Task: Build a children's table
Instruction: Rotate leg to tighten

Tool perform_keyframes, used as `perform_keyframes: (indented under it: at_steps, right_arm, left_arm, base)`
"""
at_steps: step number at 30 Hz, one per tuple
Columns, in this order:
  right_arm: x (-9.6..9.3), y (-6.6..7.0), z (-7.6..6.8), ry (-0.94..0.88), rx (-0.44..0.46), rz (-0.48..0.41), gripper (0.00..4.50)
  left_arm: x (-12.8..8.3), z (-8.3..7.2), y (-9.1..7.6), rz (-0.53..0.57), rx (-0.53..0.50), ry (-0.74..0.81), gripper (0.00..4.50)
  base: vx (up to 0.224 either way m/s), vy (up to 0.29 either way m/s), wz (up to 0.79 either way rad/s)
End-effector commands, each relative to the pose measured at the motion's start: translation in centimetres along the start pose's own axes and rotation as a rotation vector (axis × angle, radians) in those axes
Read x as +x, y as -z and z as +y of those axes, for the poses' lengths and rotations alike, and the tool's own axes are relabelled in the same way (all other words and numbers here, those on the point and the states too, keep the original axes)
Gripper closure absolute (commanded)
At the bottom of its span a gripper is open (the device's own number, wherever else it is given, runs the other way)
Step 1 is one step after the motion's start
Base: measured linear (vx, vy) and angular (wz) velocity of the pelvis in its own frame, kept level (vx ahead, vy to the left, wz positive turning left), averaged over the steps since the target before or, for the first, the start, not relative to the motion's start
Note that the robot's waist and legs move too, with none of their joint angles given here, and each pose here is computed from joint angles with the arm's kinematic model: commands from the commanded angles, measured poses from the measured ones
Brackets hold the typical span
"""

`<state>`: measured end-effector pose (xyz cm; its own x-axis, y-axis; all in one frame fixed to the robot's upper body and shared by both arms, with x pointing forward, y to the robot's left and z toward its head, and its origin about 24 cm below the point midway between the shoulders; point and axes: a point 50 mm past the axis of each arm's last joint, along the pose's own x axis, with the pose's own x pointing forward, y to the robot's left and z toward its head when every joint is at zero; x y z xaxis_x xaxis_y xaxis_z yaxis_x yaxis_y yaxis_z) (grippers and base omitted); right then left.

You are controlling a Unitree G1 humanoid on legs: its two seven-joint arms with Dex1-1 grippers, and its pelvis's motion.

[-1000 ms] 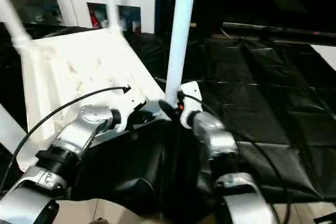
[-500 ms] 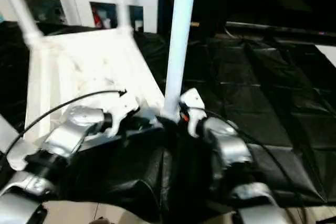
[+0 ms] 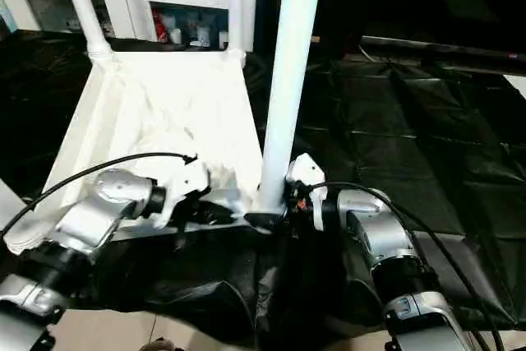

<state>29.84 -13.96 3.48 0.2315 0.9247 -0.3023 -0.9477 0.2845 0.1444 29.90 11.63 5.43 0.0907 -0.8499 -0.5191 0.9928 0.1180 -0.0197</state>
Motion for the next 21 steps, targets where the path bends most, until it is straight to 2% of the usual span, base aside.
perform_keyframes:
  at_steps: [1, 7, 10, 15, 17, 21]
  right_arm:
    - [0.6, 0.6, 0.5, -0.054, 0.022, 0.025, 1.30]
    - [0.6, 0.7, 0.5, -0.044, 0.025, 0.023, 1.68]
    - [0.8, 0.9, 0.4, 0.013, 0.035, 0.017, 1.74]
    - [3.6, 1.0, -1.0, 0.347, 0.144, -0.027, 1.76]
    - [3.8, 1.0, -1.1, 0.387, 0.157, -0.027, 1.76]
    - [6.1, 0.5, -1.1, 0.508, 0.231, -0.071, 1.77]
  left_arm:
    - [0.5, -0.3, -2.4, -0.085, 0.094, 0.049, 4.50]
    - [0.5, -0.2, -2.4, -0.082, 0.091, 0.034, 4.50]
    - [0.8, 0.4, -2.6, -0.096, 0.067, -0.032, 4.50]
    - [1.6, 2.8, -3.7, -0.138, -0.031, -0.295, 4.50]
    - [1.8, 3.1, -3.8, -0.142, -0.040, -0.321, 4.50]
    - [3.0, 3.6, -5.0, -0.162, -0.070, -0.400, 4.50]
  base:
    - [0.000, 0.000, 0.00]
    - [0.000, 0.000, 0.00]
    - [0.000, 0.000, 0.00]
    - [0.000, 0.000, 0.00]
    - [0.000, 0.000, 0.00]
    - [0.000, 0.000, 0.00]
